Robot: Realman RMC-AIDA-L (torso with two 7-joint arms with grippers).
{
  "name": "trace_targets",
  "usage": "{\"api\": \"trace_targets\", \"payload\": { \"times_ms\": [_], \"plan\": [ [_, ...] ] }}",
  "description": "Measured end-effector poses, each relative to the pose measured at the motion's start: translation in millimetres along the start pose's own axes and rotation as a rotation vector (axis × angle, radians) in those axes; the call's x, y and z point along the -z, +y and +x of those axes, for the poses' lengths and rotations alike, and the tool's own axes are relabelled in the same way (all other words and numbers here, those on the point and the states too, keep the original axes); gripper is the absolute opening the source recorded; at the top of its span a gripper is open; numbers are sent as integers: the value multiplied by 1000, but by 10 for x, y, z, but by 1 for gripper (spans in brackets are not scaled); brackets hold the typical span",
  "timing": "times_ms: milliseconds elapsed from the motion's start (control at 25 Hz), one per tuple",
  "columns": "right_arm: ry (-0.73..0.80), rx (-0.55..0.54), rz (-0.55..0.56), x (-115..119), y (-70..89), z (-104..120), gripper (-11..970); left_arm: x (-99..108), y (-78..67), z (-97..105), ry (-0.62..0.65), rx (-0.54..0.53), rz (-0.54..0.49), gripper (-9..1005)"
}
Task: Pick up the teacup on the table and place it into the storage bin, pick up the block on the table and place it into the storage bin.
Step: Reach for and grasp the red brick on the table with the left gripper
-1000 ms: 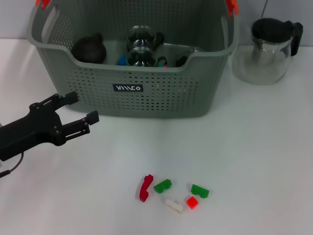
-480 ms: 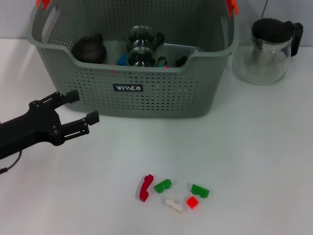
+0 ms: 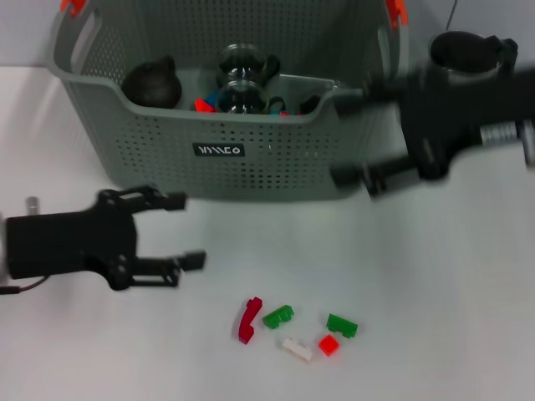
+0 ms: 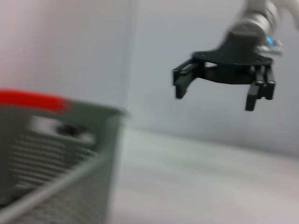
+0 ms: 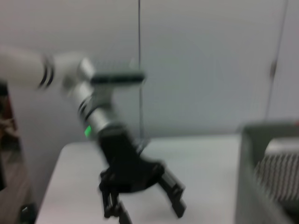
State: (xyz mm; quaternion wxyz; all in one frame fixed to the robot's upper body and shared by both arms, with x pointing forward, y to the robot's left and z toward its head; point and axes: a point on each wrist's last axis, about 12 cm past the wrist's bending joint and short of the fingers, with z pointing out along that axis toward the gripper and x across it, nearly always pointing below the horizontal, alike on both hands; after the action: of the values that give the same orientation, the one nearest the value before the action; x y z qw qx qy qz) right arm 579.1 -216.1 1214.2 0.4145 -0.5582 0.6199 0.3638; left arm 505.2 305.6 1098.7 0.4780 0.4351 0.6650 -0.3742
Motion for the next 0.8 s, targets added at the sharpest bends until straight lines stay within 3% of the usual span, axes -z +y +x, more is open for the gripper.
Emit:
{"api": "trace_targets", "payload": {
  "times_ms": [200,400,600,800],
  "plan": [
    [62,-143,6,-5,219,475,914,-238,92,-187,201,-121,115,860],
    [69,-279,5,3,343,819,913,-509,180,-449,404,-216,195,858],
    [82,-349,34,-20,341,995,913,-815,170,-600,566,-311,270,856],
    [93,-373,34,-64,329,1014,913,-1082,91,-677,688,-418,311,854]
  ]
}}
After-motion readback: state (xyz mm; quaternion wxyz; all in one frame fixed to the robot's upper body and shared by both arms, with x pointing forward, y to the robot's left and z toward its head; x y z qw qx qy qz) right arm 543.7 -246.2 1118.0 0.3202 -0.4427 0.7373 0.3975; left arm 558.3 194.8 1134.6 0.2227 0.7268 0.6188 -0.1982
